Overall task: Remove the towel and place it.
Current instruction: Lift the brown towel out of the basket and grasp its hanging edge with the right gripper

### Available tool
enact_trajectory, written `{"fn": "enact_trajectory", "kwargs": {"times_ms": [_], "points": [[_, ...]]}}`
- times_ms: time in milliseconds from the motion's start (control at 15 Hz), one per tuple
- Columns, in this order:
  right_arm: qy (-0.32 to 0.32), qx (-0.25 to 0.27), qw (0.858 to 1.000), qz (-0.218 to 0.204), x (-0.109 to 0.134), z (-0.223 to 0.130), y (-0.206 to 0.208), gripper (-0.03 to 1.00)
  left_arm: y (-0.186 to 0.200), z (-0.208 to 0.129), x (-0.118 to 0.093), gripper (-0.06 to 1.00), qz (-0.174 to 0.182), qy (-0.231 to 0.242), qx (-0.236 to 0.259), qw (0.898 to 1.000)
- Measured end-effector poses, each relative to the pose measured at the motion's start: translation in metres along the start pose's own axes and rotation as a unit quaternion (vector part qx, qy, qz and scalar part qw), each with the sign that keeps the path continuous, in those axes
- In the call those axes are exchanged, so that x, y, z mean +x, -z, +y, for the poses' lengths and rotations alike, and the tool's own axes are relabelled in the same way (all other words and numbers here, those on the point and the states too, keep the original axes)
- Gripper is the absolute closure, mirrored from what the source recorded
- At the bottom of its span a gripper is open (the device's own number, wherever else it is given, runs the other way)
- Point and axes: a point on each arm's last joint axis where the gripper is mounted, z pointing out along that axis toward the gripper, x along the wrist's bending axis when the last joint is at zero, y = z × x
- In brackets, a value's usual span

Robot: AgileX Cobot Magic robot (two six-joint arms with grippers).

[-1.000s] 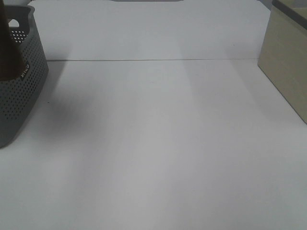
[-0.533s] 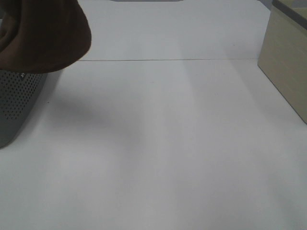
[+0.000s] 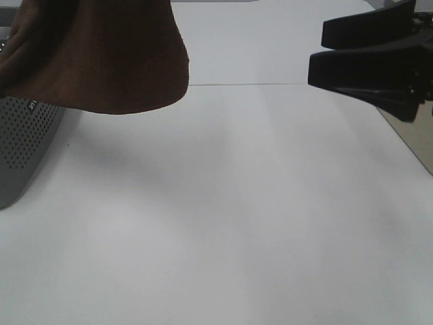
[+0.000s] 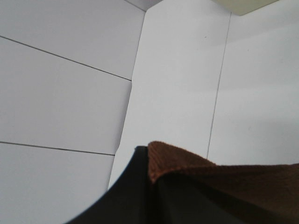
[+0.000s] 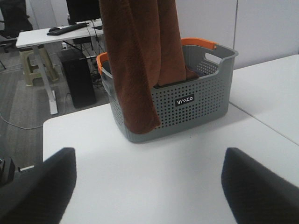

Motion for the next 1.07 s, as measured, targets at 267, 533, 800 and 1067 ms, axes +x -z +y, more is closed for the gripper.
{"fn": "enact_trajectory", "kwargs": {"times_ms": [267, 533, 800, 1067], "points": [[0.002, 0.023, 0.997, 0.069, -0.013, 0.012, -0.053, 0.16, -0.006, 0.005, -0.002, 0.94, -0.002, -0.002, -0.022, 1.000], [-0.008, 0.066, 0.990, 0.125, -0.017, 0.009, -0.103, 0.16, -0.020, 0.008, -0.007, 0.94, -0.013, -0.002, -0.021, 1.000], [-0.017, 0.100, 0.981, 0.166, -0.004, -0.009, -0.134, 0.16, -0.027, 0.011, -0.009, 0.94, -0.010, -0.003, -0.029, 1.000], [-0.028, 0.105, 0.981, 0.162, -0.005, -0.010, -0.134, 0.40, -0.042, 0.012, -0.015, 0.94, -0.023, -0.007, -0.019, 1.000]]}}
